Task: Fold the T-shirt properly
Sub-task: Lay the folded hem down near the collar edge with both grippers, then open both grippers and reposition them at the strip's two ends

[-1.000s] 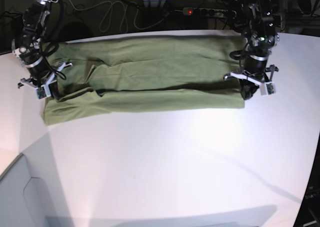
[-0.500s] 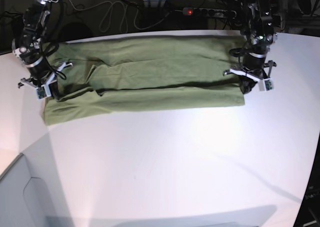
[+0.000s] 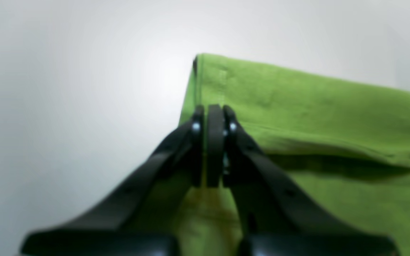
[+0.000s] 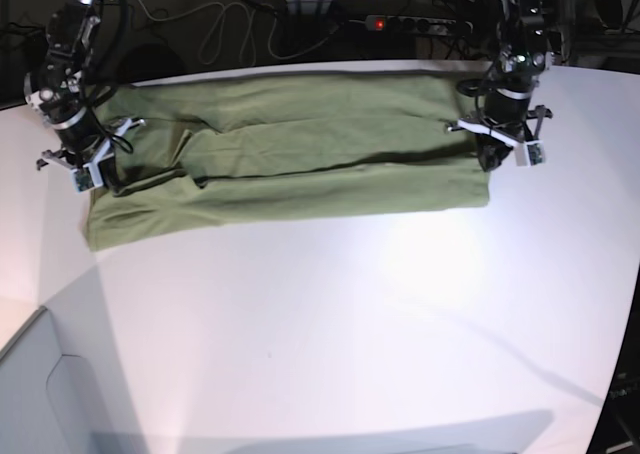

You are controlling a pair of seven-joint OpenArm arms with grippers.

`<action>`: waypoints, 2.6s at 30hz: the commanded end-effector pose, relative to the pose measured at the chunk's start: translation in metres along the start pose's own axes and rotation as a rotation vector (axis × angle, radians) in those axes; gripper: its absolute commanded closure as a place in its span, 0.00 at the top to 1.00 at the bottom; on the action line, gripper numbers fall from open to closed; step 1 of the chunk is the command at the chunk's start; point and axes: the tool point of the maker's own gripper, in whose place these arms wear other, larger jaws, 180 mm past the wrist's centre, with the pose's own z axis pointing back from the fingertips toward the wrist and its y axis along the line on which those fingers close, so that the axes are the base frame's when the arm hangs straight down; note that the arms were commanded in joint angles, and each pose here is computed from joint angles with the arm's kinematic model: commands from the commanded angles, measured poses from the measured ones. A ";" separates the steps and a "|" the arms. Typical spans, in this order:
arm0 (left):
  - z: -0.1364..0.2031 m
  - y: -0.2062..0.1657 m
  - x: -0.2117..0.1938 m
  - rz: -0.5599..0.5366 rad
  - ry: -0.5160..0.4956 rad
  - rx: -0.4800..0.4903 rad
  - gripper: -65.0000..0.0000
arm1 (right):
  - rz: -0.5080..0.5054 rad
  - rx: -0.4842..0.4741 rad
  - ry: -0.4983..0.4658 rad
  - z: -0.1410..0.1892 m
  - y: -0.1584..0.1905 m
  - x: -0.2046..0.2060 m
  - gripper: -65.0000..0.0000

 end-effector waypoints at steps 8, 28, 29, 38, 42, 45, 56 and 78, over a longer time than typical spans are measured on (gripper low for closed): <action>0.020 -0.015 0.033 -0.039 -0.106 -0.038 0.00 | 0.019 0.000 -0.042 0.003 -0.006 0.013 0.00; 0.032 -0.015 0.025 -0.040 -0.088 -0.034 0.00 | 0.018 0.000 -0.043 0.002 -0.005 0.013 0.00; 0.032 -0.014 0.024 -0.040 -0.086 -0.034 0.00 | 0.018 0.000 -0.043 0.002 -0.005 0.013 0.00; 0.026 -0.010 0.009 -0.029 -0.046 -0.025 0.00 | 0.016 0.001 -0.042 0.003 -0.005 0.012 0.01; 0.027 -0.011 0.006 -0.025 -0.038 -0.026 0.00 | 0.017 0.006 -0.031 0.004 -0.003 0.008 0.01; 0.028 -0.011 0.006 -0.010 -0.041 -0.019 0.00 | 0.016 0.005 -0.030 0.004 -0.003 0.007 0.01; 0.027 -0.011 0.005 -0.020 -0.037 -0.024 0.00 | 0.019 0.006 -0.026 0.005 -0.003 0.006 0.27; 0.043 -0.017 0.016 -0.037 -0.067 -0.032 0.53 | 0.005 -0.076 -0.131 0.012 -0.018 0.048 0.58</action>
